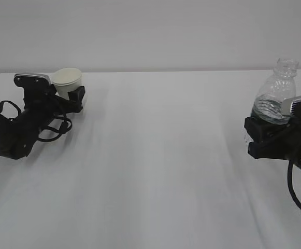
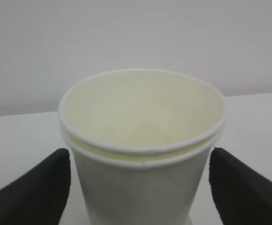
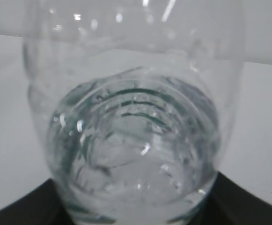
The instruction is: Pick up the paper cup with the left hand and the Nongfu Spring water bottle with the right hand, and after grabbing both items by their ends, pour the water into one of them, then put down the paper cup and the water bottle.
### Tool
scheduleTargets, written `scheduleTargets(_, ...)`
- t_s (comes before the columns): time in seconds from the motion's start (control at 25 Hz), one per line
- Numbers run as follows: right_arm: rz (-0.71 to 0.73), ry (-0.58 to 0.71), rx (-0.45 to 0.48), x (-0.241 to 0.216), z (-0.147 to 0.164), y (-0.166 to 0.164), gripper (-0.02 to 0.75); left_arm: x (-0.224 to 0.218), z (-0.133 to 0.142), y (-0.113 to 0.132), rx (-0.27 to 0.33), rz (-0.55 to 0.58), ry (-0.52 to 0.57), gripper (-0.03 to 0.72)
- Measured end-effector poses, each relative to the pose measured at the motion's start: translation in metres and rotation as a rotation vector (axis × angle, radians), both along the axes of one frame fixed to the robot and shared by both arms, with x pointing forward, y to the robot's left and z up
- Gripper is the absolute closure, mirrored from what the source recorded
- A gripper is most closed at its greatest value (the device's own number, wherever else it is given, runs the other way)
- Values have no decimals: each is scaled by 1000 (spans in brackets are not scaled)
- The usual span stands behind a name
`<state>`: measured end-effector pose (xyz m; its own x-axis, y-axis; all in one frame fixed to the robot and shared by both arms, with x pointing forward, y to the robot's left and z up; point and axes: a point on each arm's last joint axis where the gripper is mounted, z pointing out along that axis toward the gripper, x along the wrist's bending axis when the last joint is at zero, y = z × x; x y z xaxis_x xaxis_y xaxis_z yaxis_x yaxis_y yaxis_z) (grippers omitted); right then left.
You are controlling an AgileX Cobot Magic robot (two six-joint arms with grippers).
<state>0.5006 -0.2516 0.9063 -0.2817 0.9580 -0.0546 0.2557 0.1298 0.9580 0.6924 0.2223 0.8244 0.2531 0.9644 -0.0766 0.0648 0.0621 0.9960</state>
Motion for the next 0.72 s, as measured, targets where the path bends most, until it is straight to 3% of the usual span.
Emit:
scheduleTargets(0.28, 0, 0, 0, 0, 0, 0, 332, 4, 1, -1, 2, -3, -5, -1)
scheduleTargets(0.72, 0, 0, 0, 0, 0, 0, 332, 13, -7, -2, -50, -3, -23, 6)
